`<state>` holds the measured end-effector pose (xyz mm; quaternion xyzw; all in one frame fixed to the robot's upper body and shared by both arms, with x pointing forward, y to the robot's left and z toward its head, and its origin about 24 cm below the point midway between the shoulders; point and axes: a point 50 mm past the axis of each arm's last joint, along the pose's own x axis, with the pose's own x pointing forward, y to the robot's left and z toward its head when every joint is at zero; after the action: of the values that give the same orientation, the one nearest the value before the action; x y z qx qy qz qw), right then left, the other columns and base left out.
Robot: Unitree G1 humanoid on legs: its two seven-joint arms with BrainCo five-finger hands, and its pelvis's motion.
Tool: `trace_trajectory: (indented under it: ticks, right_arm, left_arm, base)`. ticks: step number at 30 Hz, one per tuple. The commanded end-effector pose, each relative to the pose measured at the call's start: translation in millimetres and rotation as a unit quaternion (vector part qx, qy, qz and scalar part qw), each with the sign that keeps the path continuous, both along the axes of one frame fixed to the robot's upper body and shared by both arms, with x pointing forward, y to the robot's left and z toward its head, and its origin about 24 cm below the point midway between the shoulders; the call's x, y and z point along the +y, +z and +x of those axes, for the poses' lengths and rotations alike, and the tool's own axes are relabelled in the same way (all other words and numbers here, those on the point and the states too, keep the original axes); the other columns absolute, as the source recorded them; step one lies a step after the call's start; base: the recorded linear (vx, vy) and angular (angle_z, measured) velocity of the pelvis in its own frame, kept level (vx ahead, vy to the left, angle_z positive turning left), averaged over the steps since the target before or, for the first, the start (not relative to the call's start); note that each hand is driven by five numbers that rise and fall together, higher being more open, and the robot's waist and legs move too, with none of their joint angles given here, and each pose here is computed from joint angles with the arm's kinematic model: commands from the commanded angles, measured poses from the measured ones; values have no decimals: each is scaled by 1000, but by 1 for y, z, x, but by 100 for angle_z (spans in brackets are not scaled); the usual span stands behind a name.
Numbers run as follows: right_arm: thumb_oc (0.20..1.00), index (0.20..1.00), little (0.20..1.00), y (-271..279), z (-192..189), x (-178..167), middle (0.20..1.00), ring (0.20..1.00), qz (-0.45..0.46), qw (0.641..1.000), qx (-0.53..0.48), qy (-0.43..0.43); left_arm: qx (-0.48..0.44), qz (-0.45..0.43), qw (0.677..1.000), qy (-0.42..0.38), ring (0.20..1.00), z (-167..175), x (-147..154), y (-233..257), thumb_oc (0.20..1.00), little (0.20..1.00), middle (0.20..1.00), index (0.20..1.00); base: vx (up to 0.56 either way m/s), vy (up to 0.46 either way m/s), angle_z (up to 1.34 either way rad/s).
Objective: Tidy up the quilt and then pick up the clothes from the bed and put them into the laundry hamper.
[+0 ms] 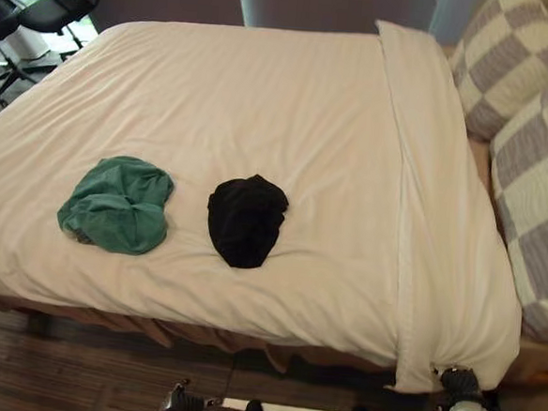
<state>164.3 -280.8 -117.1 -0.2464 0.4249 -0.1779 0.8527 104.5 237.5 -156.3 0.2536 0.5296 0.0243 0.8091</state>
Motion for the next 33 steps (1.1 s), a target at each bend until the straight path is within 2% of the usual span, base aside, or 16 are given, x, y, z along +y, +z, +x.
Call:
trace_trajectory:
  ticks: [1, 5, 8, 17, 18, 21, 23, 27, 30, 32, 33]
  right_arm:
    - [1000, 1000, 1000, -20, -23, 27, 1000, 1000, 25, 994, 76, 78]
    - [1000, 1000, 1000, -20, -29, 23, 1000, 1000, 37, 994, 73, 75]
    - [1000, 1000, 1000, -28, -46, 25, 1000, 1000, 41, 989, 114, 87]
    - [1000, 1000, 1000, -40, -57, 56, 1000, 1000, 88, 979, 140, 119]
    - [1000, 1000, 1000, -40, -56, 58, 1000, 1000, 89, 977, 141, 135]
    - [1000, 1000, 1000, -36, -42, 59, 1000, 1000, 85, 979, 123, 142]
    - [1000, 1000, 1000, -29, -22, 60, 1000, 1000, 64, 976, 111, 179]
    - [1000, 1000, 1000, -26, -13, 54, 1000, 1000, 24, 969, 126, 211]
    - [1000, 1000, 1000, -16, 13, 62, 1000, 1000, 30, 970, 87, 227]
    - [1000, 1000, 1000, -17, 8, 57, 1000, 1000, 29, 969, 98, 224]
    - [1000, 1000, 1000, -18, 5, 57, 1000, 1000, 50, 976, 82, 194]
  left_arm:
    - [-15, 21, 999, 22, 1000, 9, 12, 5, 1000, 1000, 1000, 1000]
    - [-24, 31, 999, -6, 1000, 18, 15, 9, 1000, 1000, 1000, 1000]
    - [-37, 39, 998, -33, 1000, 32, 15, 13, 1000, 1000, 1000, 1000]
    - [24, 56, 997, -55, 1000, 13, 31, 11, 1000, 1000, 1000, 1000]
    - [38, 66, 994, -81, 1000, 9, 33, 10, 1000, 1000, 1000, 1000]
    - [31, 57, 995, -80, 1000, 10, 27, 9, 1000, 1000, 1000, 1000]
    - [12, 44, 997, -57, 1000, 14, 23, 9, 1000, 1000, 1000, 1000]
    - [-21, 32, 999, -35, 1000, 27, 17, 12, 1000, 1000, 1000, 1000]
    - [-21, 23, 997, -64, 1000, 28, -1, 8, 1000, 1000, 1000, 1000]
    - [-26, 29, 995, -88, 1000, 31, -4, 9, 1000, 1000, 1000, 1000]
    - [-29, 21, 995, -94, 1000, 36, -9, 9, 1000, 1000, 1000, 1000]
  base:
    - [57, 588, -8]
    - [99, 650, 21]
    - [133, 561, 33]
    - [88, 525, -22]
    - [224, 452, 25]
    - [127, 272, 47]
    - [23, 130, -13]
    - [11, 181, -37]
    - [113, 989, -11]
    - [74, 575, -57]
    - [118, 635, -51]
